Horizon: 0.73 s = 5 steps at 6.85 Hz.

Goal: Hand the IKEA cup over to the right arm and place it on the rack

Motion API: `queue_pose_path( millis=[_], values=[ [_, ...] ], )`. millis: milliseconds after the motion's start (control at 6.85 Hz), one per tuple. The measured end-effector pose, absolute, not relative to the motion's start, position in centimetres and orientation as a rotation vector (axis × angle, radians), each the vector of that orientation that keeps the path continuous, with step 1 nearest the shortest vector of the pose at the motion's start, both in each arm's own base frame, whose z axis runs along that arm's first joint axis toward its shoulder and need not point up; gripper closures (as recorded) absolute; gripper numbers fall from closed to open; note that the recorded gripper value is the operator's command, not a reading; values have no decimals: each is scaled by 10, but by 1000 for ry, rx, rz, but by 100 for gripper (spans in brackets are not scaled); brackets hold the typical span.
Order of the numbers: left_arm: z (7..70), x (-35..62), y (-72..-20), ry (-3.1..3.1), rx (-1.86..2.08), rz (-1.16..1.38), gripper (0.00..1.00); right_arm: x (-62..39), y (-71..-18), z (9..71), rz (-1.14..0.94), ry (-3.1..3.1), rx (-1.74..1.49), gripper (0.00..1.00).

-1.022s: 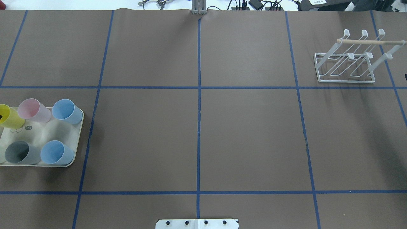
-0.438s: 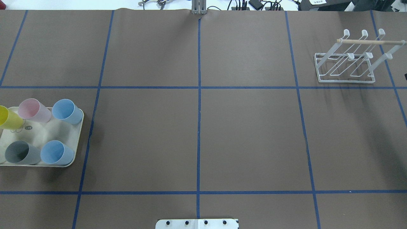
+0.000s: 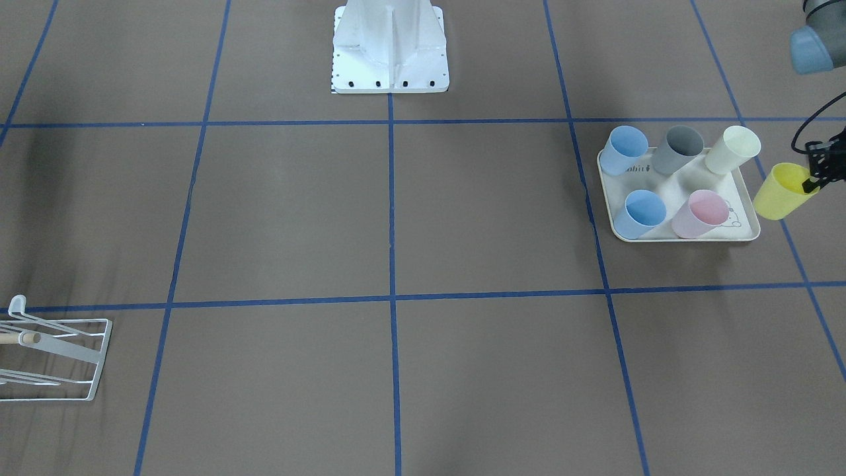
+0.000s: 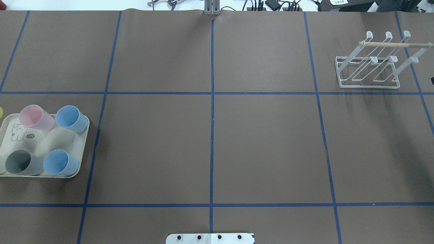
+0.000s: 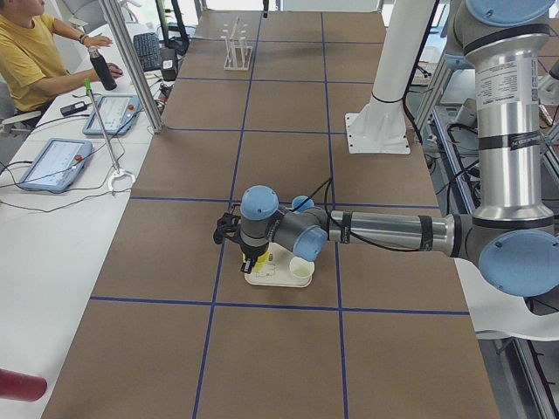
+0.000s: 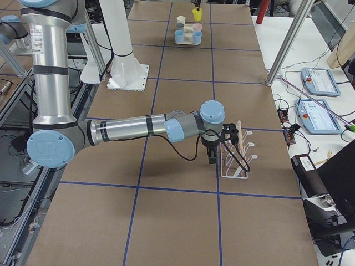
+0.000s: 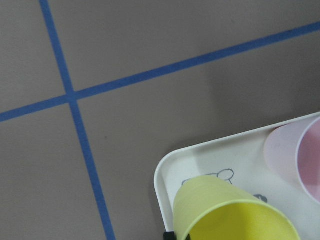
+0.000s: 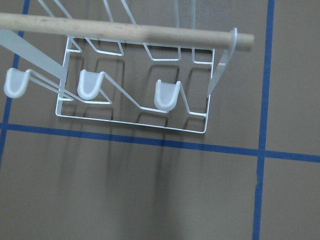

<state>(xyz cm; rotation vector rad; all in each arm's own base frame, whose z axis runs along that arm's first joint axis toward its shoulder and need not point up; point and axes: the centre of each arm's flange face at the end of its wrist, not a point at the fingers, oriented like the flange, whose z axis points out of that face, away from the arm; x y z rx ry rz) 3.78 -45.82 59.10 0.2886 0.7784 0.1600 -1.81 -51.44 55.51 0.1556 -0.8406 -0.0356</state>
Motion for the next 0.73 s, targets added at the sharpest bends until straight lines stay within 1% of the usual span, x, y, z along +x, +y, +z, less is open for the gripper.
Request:
queue_pose_path(
  millis=[146,438,730],
  values=[
    [562,29,-460,778,329,104,100,-19,-514,546,-31,-858,160,1],
    [490,35,-479,876,367,-78,100,-32,-512,519,-52,-974,144,1],
    [421,56,-494,1060,360,-147,100,-51,-515,488,-82,-1087,133,1]
  ],
)
